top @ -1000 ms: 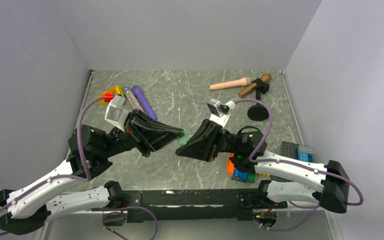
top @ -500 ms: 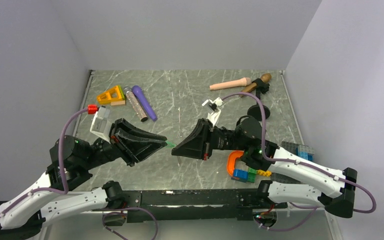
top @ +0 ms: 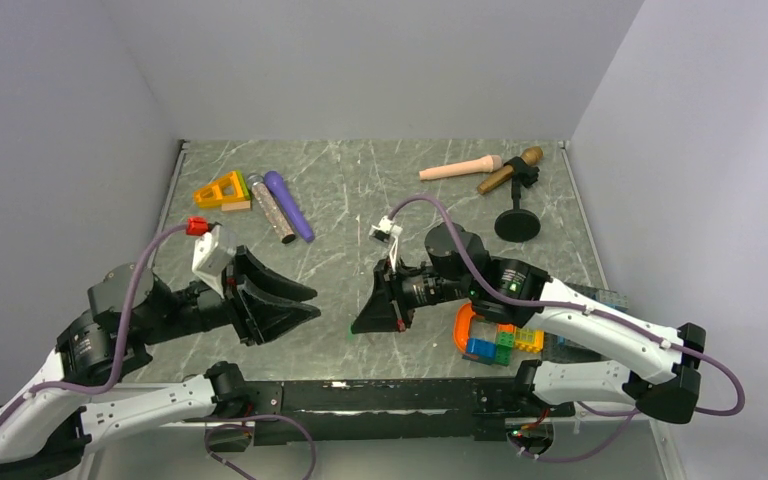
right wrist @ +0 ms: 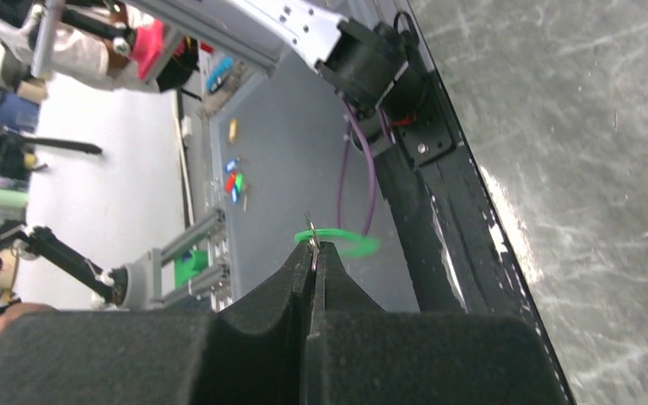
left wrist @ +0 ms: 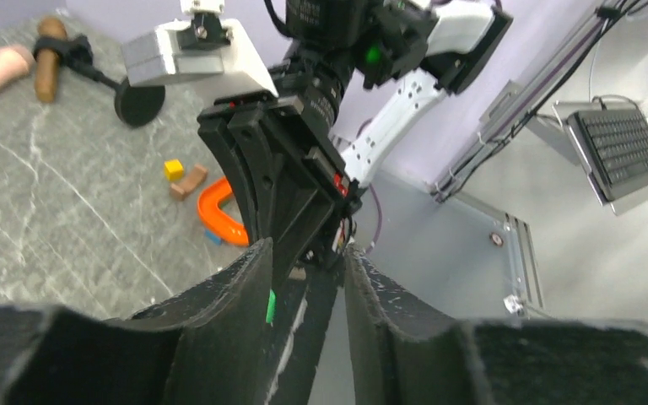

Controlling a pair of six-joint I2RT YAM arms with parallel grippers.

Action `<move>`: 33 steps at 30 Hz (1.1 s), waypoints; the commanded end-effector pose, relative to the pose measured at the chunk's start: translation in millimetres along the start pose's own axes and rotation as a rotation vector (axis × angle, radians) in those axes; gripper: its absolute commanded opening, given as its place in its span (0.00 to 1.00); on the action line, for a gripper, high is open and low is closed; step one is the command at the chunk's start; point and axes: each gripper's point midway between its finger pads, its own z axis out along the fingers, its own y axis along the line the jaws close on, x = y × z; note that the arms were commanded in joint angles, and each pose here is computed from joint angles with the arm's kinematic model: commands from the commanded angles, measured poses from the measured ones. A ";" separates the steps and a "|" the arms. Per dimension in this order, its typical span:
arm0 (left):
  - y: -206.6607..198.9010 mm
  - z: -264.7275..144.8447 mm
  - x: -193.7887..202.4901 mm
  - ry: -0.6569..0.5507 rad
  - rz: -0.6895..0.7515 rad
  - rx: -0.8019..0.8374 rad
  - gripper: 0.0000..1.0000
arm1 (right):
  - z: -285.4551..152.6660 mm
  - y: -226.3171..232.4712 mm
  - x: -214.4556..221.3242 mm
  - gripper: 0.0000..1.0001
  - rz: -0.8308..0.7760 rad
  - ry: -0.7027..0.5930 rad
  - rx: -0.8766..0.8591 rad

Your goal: Remove the keys from the keyring

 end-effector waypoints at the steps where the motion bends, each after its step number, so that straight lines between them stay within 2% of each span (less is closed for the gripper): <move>1: 0.8 -2.8 37.7 0.177 -0.009 0.018 0.46 | -18.6 16.2 9.0 0.00 -0.100 0.059 -0.013; 5: 3.2 -2.1 47.6 0.204 -0.036 0.011 0.54 | -22.9 19.6 16.7 0.00 -0.131 0.094 -0.006; 9: 6.6 3.8 60.1 0.259 -0.064 0.001 0.57 | -22.9 26.8 20.2 0.00 -0.163 0.117 -0.014; 14: 3.2 16.4 76.1 0.342 -0.112 0.031 0.54 | -21.9 36.0 19.0 0.00 -0.194 0.117 -0.028; 33: -4.1 29.9 89.7 0.373 -0.187 0.091 0.33 | -17.4 46.1 19.9 0.00 -0.226 0.112 -0.034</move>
